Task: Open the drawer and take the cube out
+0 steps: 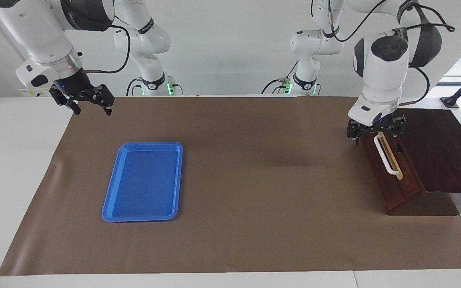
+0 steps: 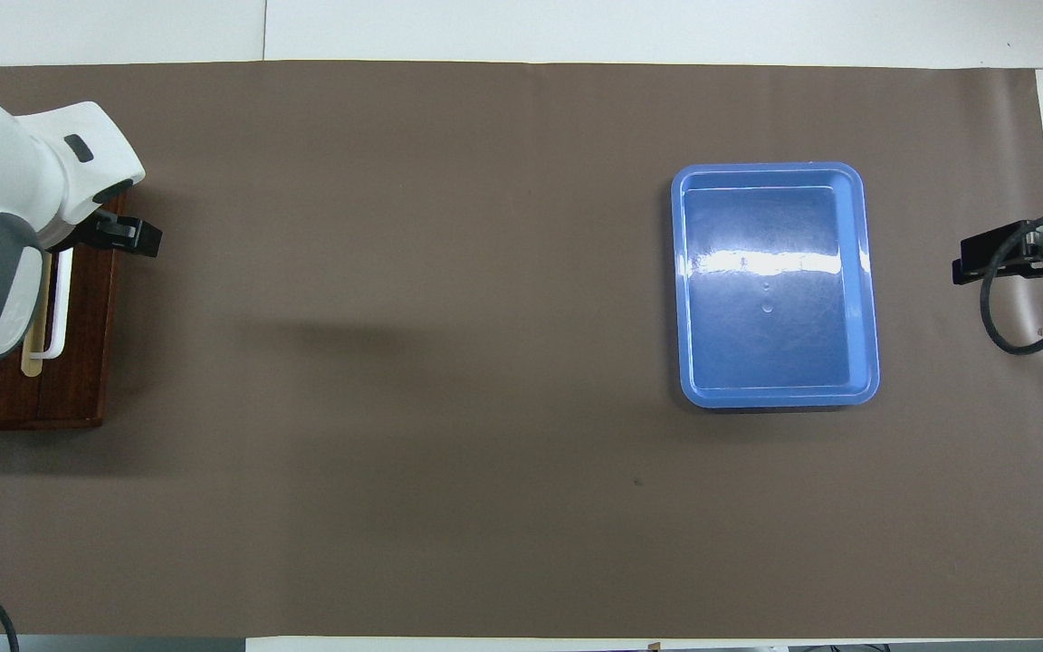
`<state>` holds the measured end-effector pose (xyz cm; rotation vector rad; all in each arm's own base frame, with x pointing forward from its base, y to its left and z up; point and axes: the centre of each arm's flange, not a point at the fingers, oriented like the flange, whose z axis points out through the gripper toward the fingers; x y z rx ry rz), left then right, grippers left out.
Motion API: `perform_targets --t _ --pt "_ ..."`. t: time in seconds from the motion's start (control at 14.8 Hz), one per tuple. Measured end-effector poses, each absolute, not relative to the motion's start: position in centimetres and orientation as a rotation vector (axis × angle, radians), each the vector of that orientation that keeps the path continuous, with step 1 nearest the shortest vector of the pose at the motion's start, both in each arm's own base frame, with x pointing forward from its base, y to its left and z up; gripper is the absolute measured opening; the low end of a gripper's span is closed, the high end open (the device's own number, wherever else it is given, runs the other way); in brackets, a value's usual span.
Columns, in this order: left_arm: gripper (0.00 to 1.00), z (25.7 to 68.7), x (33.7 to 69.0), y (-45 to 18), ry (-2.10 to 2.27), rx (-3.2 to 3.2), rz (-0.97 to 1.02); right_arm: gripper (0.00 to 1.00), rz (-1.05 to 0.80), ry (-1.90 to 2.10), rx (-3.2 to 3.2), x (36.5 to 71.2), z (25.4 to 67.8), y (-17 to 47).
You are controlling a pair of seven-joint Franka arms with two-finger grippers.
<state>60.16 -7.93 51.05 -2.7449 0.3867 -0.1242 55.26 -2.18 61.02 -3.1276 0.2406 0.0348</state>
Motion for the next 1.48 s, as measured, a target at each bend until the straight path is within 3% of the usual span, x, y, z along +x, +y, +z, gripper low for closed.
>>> perform_targets --t 0.34,0.61,0.88,1.28,1.48 --pt "1.0 43.6 61.3 -4.8 0.315 -2.705 -0.129 1.0 0.08 0.812 -2.966 56.3 59.3 -0.7" --pt "1.0 41.8 61.1 -1.1 0.26 -2.719 -0.136 1.0 0.163 1.245 -2.725 59.0 57.6 0.7" --pt "1.0 39.9 60.2 -1.3 0.282 -2.725 -0.098 1.0 0.309 1.633 -2.389 61.8 55.7 5.8" --pt "1.0 38.6 59.6 -2.0 0.192 -2.747 -0.14 1.0 0.525 1.82 -2.158 63.6 51.7 12.0" --pt "1.0 38.5 59.5 -5.4 0.158 -2.758 -0.185 1.0 0.583 1.789 -2.151 63.8 49.4 15.9"
